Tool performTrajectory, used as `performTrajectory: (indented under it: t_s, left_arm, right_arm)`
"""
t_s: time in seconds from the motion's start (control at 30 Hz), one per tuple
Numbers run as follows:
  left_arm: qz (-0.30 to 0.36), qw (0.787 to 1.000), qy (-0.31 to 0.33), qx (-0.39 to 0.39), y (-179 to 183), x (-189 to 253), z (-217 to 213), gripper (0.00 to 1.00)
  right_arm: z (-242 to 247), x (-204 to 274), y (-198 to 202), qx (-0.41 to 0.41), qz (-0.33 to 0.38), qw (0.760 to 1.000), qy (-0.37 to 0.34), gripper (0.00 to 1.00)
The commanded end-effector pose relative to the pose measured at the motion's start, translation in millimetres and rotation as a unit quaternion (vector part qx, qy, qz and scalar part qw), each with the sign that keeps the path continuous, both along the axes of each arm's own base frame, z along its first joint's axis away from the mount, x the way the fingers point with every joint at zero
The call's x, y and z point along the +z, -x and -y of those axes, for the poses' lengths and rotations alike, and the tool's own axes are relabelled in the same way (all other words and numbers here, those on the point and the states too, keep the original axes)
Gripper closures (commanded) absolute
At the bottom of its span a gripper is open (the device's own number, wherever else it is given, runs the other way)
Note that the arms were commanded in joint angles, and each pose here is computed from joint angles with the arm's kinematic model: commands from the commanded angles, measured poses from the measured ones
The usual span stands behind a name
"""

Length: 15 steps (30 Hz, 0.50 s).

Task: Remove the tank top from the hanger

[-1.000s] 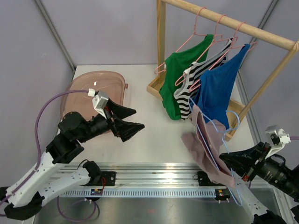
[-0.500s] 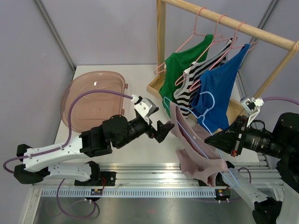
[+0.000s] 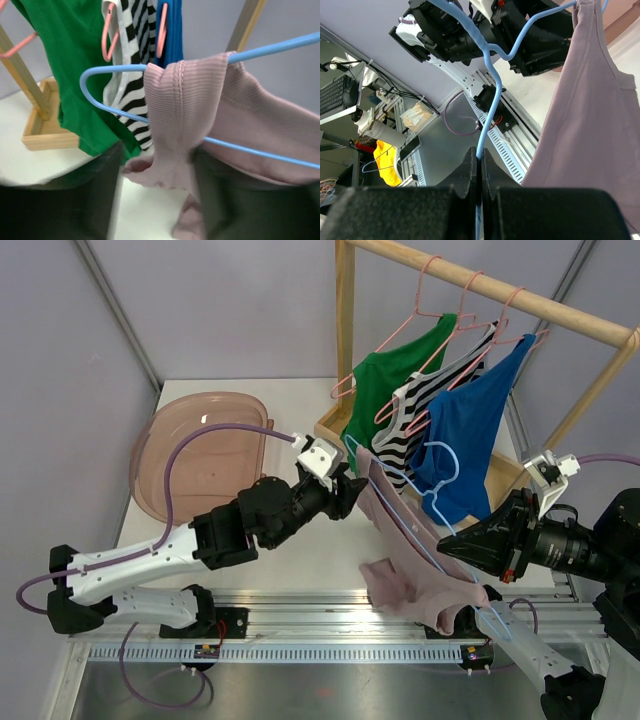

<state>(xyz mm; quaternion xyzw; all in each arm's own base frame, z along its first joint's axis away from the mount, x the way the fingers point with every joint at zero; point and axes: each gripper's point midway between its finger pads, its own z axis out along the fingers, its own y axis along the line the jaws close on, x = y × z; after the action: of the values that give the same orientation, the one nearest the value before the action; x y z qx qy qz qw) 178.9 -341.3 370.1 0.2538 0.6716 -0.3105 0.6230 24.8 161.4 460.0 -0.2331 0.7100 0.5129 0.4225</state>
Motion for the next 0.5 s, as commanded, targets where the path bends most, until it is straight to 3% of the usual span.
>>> performTrajectory:
  t_s: [0.0, 0.07, 0.1, 0.17, 0.33, 0.47]
  left_arm:
    - [0.013, 0.998, 0.066, 0.01, -8, 37, -1, 0.57]
    - [0.008, 0.997, 0.071, 0.017, -13, 36, -3, 0.69]
    - [0.006, 0.997, 0.073, 0.018, -15, 35, -4, 0.83]
    - [0.0, 0.997, 0.077, 0.025, -19, 34, -6, 1.0]
    - [-0.018, 0.988, 0.09, 0.123, -38, 28, -41, 1.0]
    - [-0.074, 0.95, 0.12, 0.279, -72, 7, -110, 1.0]
  right_arm:
    - [-1, 12, 0, 0.009, 0.044, 0.999, -0.011, 1.0]
    - [-1, 12, 1, 0.009, 0.047, 0.999, -0.012, 1.0]
    - [-1, 10, 1, 0.01, 0.044, 0.999, -0.012, 1.0]
    - [-1, 8, 0, 0.007, 0.045, 0.999, -0.009, 1.0]
    - [4, -12, -11, -0.021, 0.032, 0.999, 0.021, 1.0]
    - [5, -28, -4, -0.001, 0.034, 0.999, 0.033, 1.0]
